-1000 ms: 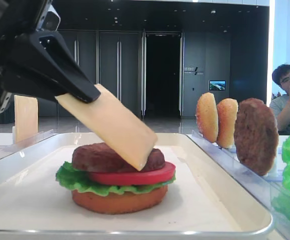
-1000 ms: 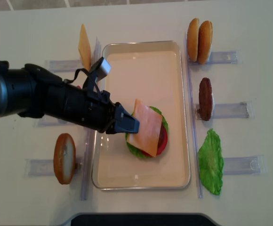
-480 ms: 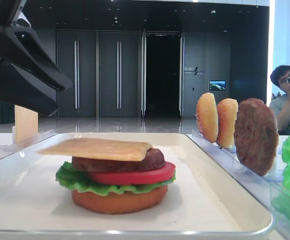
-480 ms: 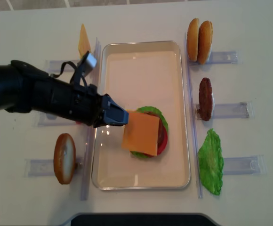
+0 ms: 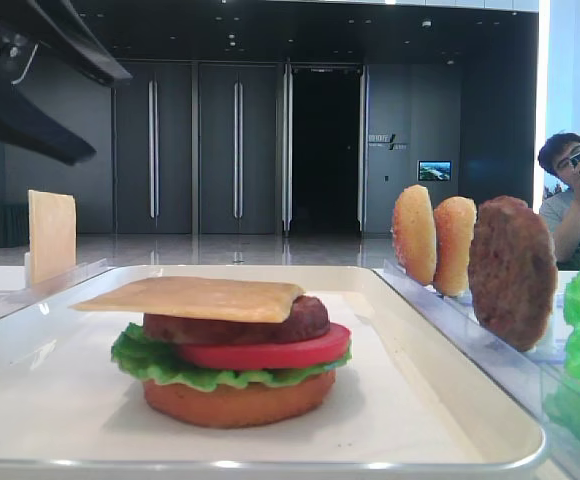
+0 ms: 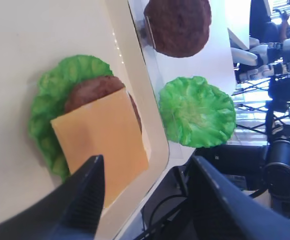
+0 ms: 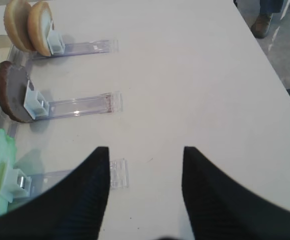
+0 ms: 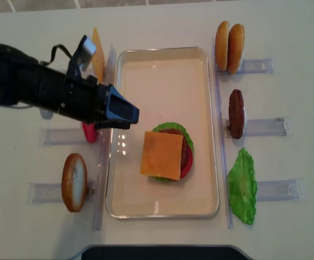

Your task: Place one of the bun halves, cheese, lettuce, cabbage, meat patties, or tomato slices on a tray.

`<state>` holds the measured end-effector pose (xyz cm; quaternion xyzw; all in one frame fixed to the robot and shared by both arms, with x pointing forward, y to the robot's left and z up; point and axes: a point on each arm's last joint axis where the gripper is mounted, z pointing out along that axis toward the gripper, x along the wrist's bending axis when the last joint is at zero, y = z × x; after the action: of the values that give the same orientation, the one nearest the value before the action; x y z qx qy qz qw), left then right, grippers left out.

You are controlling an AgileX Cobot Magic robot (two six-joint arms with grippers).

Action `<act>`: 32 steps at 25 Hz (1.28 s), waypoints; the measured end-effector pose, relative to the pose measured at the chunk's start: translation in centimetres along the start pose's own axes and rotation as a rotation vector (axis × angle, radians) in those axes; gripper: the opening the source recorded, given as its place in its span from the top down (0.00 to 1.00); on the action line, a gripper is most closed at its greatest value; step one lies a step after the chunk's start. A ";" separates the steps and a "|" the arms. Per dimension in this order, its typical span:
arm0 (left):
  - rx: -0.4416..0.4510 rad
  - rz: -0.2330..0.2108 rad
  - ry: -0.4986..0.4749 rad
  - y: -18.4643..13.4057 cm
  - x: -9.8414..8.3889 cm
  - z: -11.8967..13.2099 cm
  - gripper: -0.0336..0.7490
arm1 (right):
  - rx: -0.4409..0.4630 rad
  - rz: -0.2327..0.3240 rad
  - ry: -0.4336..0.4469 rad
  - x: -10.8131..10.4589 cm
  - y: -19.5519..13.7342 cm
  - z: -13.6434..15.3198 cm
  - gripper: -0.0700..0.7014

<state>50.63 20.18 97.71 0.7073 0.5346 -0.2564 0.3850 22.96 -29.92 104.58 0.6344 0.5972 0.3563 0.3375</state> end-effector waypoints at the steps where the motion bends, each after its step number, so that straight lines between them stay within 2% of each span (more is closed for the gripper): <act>1: -0.005 0.010 0.025 0.7 -0.3 -0.7 0.43 | 0.000 0.000 0.000 0.0 0.0 0.0 0.45; 4: -0.020 0.026 0.132 2.7 -1.4 -3.2 0.43 | 0.000 0.000 0.000 0.0 0.0 0.0 0.45; 8: -0.033 0.016 0.371 4.9 -1.6 -7.4 0.43 | 0.000 0.000 0.000 0.0 0.0 0.0 0.45; 12: -0.086 -0.045 0.602 6.3 -1.0 -12.0 0.43 | 0.000 0.000 0.000 0.0 0.0 0.0 0.45; 15: -0.116 -0.099 0.731 6.5 -0.3 -15.1 0.43 | 0.000 0.000 0.000 0.0 0.0 0.0 0.45; 21: -0.056 -0.200 1.010 5.1 1.7 -18.8 0.43 | 0.000 0.000 0.000 0.0 0.0 0.0 0.45; 23: -0.050 -0.208 1.055 5.0 2.0 -19.2 0.44 | 0.000 0.000 0.000 0.0 0.0 0.0 0.45; 27: -0.056 -0.210 1.050 4.9 1.8 -19.3 0.48 | 0.000 0.000 0.000 0.0 0.0 0.0 0.45; 32: -0.100 -0.192 1.047 3.1 -0.4 -19.7 0.50 | 0.000 0.000 0.000 0.0 0.0 0.0 0.45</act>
<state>52.47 35.71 110.15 0.6692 0.7291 0.1223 0.0748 22.96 -29.92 104.58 0.6344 0.5972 0.3563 0.3375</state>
